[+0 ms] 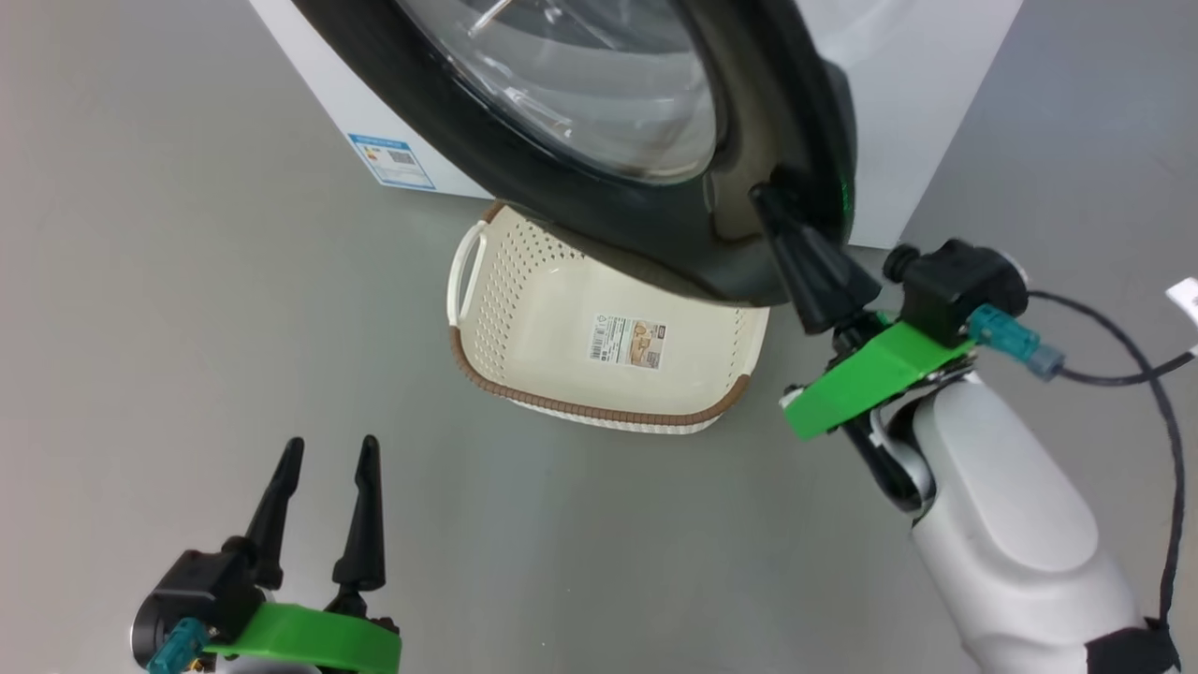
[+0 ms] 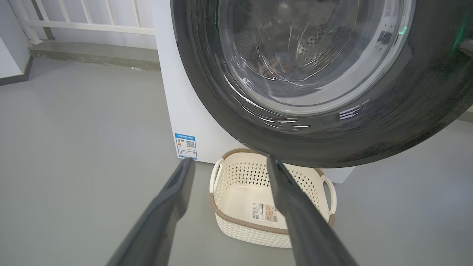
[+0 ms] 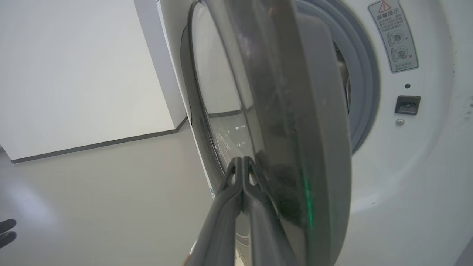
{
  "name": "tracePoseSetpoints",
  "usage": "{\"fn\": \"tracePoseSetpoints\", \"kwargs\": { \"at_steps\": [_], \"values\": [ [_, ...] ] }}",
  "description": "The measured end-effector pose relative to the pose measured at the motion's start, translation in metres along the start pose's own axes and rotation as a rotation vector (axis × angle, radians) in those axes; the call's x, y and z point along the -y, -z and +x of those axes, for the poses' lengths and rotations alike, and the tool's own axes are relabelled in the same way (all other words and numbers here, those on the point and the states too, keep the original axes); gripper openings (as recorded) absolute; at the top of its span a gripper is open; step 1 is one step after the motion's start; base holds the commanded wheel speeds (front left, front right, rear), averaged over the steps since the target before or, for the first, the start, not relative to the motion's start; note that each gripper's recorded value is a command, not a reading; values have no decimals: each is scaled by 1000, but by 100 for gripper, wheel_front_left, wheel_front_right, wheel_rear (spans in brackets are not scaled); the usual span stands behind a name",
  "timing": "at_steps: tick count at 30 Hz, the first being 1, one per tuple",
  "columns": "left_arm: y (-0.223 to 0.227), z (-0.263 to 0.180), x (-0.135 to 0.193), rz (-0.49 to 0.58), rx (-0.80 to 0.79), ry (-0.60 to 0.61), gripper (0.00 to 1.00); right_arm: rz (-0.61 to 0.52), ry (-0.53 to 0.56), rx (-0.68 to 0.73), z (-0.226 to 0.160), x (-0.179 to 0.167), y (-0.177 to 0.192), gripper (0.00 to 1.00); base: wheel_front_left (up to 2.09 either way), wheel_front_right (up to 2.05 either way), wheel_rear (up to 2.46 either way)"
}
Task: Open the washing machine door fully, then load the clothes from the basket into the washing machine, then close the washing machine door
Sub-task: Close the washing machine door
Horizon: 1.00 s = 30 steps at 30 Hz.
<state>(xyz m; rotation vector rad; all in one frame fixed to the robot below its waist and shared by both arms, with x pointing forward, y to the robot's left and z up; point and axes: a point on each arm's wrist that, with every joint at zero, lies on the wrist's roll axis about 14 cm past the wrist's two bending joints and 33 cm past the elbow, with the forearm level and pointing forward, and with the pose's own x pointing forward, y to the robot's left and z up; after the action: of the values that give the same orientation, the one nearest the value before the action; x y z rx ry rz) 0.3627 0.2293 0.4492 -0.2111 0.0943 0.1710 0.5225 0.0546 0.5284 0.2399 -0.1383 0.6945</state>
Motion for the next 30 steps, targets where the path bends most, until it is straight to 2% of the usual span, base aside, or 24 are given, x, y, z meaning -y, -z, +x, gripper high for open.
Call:
{"fn": "tracePoseSetpoints", "kwargs": {
  "at_steps": [7,15,30],
  "values": [
    [6,7,3,-2,-19,17,100,21,82,52,21,34,-12,0,0,0,0],
    [14,26,9,-3,-38,41,100,35,113,105,58,61,-24,0,0,0,0],
    [41,65,22,-20,-95,88,100,92,196,167,108,116,-17,0,0,0,0]
  ]
}}
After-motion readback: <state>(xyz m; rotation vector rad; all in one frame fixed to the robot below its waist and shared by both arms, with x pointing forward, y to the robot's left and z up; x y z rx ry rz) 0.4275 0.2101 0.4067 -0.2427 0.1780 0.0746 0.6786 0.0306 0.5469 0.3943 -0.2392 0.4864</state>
